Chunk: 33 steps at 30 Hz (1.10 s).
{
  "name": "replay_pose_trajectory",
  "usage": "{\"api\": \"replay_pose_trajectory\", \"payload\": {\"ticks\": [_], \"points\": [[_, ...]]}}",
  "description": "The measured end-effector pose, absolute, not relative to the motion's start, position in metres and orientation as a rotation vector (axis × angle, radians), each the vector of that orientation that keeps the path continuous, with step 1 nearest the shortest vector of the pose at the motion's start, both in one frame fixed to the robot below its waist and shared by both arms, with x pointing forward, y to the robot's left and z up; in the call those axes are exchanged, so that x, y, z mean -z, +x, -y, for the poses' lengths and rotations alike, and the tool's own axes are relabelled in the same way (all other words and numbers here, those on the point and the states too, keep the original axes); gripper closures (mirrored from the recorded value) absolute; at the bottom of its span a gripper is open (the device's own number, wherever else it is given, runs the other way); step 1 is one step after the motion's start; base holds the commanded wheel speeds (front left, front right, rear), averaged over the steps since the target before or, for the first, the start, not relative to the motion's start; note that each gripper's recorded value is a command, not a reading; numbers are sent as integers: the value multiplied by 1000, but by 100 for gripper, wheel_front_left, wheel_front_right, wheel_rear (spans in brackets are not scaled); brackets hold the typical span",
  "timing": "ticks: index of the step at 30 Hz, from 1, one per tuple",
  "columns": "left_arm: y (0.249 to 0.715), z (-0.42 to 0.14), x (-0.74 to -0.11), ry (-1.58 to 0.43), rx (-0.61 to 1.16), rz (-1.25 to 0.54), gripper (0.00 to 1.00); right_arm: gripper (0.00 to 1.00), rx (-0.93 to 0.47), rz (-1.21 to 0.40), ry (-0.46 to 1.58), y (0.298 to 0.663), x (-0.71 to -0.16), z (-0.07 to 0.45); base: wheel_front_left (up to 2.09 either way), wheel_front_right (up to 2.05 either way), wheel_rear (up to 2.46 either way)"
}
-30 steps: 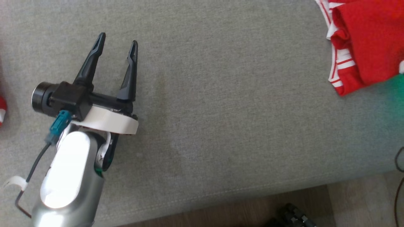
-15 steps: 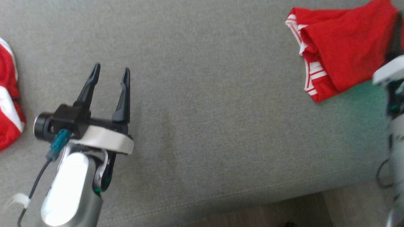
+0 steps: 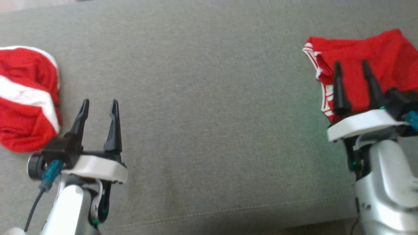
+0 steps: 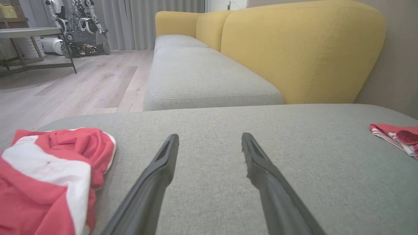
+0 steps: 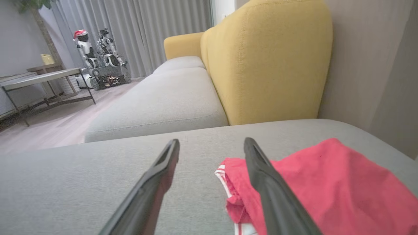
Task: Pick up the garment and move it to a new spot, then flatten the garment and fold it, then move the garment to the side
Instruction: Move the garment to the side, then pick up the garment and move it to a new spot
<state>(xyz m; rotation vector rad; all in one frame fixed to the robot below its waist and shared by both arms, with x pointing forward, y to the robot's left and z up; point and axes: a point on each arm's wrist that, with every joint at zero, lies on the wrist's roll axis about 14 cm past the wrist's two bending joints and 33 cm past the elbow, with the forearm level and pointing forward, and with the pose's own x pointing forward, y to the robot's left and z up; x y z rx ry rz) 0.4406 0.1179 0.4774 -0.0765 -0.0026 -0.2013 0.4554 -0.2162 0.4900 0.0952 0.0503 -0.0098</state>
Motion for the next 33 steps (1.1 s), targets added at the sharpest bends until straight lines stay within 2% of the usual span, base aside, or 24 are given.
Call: {"api": "replay_pose_trajectory", "payload": {"ticks": [4, 14, 25, 33], "points": [[426, -132, -481, -62, 161, 4, 0, 0, -61, -53, 104, 448, -496, 188, 0, 0, 0], [391, -147, -491, -42, 125, 12, 0, 0, -107, -65, 113, 410, -500, 168, 0, 0, 0], [358, -147, -493, -42, 122, 2, 0, 0, -128, -73, 119, 374, -505, 160, 0, 0, 0], [354, -146, -494, -42, 119, 4, 0, 0, -125, -76, 118, 369, -507, 161, 0, 0, 0]]}}
